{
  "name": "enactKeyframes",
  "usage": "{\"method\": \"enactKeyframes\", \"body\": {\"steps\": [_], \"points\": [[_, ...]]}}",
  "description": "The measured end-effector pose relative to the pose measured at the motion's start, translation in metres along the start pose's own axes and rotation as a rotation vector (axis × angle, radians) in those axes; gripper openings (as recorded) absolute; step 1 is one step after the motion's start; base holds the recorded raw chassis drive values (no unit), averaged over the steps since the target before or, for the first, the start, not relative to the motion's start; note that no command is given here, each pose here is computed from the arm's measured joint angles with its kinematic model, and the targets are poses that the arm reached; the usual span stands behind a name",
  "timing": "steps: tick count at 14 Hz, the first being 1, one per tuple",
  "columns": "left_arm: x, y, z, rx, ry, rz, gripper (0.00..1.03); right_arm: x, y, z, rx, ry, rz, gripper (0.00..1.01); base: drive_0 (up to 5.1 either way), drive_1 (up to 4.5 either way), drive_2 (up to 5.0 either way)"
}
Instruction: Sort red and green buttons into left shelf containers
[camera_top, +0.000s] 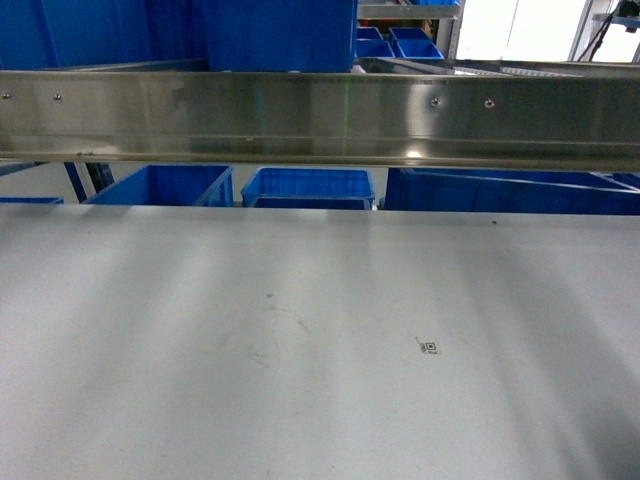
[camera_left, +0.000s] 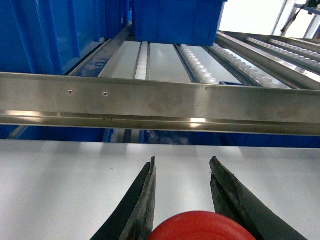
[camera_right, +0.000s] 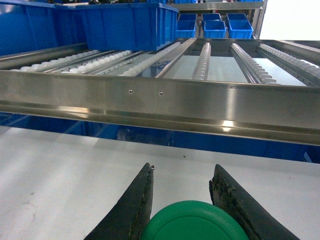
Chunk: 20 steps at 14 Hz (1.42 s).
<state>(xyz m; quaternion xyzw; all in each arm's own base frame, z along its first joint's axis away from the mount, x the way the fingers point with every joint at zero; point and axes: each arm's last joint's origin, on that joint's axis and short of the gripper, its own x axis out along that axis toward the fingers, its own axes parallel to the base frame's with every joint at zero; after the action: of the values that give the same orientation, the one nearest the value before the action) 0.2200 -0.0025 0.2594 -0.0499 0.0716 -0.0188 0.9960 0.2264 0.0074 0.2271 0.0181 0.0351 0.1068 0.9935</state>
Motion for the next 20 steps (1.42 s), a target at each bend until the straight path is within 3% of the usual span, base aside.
{"method": "enactKeyframes", "body": {"steps": [20], "points": [[0.0002,0.0014,-0.0002,-0.001,0.002,0.010,0.30,0.0004,0.0001,-0.0003,0.000,0.000,0.002,0.32,-4.9,2.23,2.7]]}}
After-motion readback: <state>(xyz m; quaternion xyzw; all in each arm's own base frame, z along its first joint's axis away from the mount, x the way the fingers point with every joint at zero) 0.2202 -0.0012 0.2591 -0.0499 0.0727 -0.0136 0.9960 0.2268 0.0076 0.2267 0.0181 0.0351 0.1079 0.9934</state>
